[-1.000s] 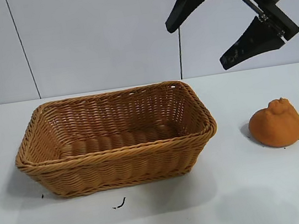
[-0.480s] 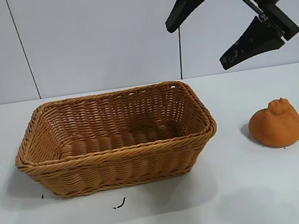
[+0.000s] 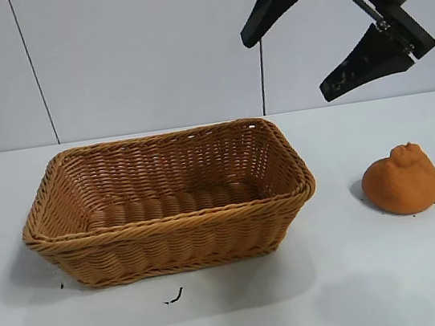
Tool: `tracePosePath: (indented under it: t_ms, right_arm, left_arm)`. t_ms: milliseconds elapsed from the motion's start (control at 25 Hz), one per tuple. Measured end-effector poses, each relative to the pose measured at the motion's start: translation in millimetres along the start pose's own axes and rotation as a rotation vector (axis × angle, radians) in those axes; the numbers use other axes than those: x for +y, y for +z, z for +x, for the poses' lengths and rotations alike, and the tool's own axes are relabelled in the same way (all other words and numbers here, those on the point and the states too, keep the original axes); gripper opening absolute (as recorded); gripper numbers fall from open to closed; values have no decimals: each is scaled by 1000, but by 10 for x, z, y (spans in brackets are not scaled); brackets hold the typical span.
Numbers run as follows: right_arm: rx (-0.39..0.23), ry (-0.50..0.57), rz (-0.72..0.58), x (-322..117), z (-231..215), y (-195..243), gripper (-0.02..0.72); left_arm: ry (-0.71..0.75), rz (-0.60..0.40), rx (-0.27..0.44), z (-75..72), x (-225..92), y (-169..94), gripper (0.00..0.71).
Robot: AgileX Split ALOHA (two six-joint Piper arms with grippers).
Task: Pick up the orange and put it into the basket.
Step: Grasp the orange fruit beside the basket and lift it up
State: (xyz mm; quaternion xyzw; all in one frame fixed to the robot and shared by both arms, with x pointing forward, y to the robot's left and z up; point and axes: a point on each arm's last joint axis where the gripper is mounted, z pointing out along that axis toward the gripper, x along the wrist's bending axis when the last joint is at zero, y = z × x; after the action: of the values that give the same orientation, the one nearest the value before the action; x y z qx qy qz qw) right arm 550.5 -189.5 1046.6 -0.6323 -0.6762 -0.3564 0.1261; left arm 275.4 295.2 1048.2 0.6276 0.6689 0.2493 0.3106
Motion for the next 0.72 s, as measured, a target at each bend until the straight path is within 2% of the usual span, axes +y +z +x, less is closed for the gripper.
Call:
tracePosePath:
  t_ms: [200, 360, 440, 560, 720]
  right_arm:
    - [0, -1, 0, 0, 0, 0, 696]
    - [-1, -5, 0, 0, -1, 0, 696]
    - [-24, -30, 8, 5, -9, -12, 696]
    - [-123, -100, 15, 82, -8, -110, 696]
    - [-384, -153, 16, 205, -100, -311, 696]
  left_arm:
    - [15, -162, -10, -8, -125, -197, 675]
    - [23, -261, -16, -11, -228, -311, 675]
    - [25, -286, -17, -12, -255, -338, 675]
    - [25, -287, -18, -12, -256, -339, 675]
    - [25, -287, -18, -12, -256, -339, 675]
